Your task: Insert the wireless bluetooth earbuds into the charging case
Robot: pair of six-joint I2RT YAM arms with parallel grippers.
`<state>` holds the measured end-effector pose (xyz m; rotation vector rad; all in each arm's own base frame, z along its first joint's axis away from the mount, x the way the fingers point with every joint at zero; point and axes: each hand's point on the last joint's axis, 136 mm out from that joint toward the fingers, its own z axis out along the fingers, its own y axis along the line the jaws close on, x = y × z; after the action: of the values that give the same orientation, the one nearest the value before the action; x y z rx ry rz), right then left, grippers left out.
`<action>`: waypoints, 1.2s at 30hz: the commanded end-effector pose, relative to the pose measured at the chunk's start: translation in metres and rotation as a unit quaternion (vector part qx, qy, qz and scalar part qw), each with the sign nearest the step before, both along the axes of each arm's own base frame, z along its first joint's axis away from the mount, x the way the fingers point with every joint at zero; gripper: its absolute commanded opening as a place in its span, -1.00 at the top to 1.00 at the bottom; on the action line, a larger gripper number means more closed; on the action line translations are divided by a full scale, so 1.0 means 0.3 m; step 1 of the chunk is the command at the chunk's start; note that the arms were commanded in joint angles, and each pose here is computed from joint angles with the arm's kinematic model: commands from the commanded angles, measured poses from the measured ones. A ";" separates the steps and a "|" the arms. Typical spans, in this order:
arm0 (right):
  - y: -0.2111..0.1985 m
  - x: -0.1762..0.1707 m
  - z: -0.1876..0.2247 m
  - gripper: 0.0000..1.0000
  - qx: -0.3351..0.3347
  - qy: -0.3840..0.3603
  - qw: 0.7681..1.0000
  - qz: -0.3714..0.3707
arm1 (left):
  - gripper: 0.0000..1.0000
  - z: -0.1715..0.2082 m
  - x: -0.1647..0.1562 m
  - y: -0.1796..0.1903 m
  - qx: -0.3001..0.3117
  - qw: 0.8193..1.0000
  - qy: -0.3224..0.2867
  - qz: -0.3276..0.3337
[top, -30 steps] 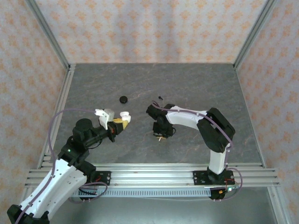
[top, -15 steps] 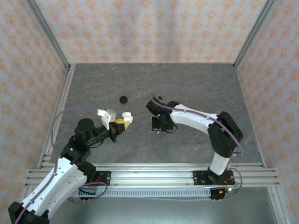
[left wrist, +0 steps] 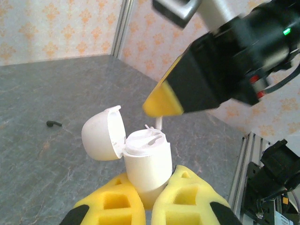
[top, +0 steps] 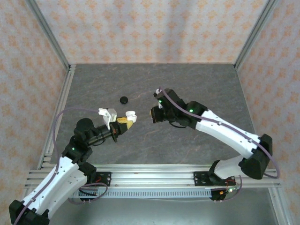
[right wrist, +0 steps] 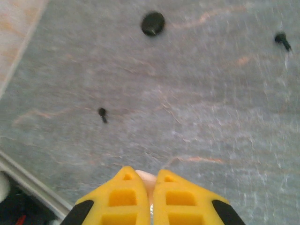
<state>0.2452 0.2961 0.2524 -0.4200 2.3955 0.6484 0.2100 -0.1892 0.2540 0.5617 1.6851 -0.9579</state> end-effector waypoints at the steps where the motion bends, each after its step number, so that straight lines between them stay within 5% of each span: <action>1: 0.016 -0.016 0.175 0.84 0.054 -0.066 0.996 0.035 | 1.00 0.122 -0.011 -0.016 -0.031 0.998 -0.048 -0.019; 10: 0.066 -0.103 0.421 0.77 0.133 -0.150 0.971 0.132 | 1.00 0.188 -0.006 -0.053 -0.037 0.997 -0.052 -0.049; 16: 0.125 -0.137 0.447 0.74 0.131 -0.169 0.957 0.194 | 1.00 0.244 -0.021 -0.090 -0.043 0.994 -0.059 -0.080; 36: 0.149 -0.157 0.397 0.70 0.126 -0.181 0.947 0.232 | 1.00 0.301 -0.042 -0.154 -0.037 0.990 -0.070 -0.114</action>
<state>0.2036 0.3402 0.3772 -0.8711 1.8541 0.9823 0.2036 -0.2335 0.3198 0.7241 1.5667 -1.1211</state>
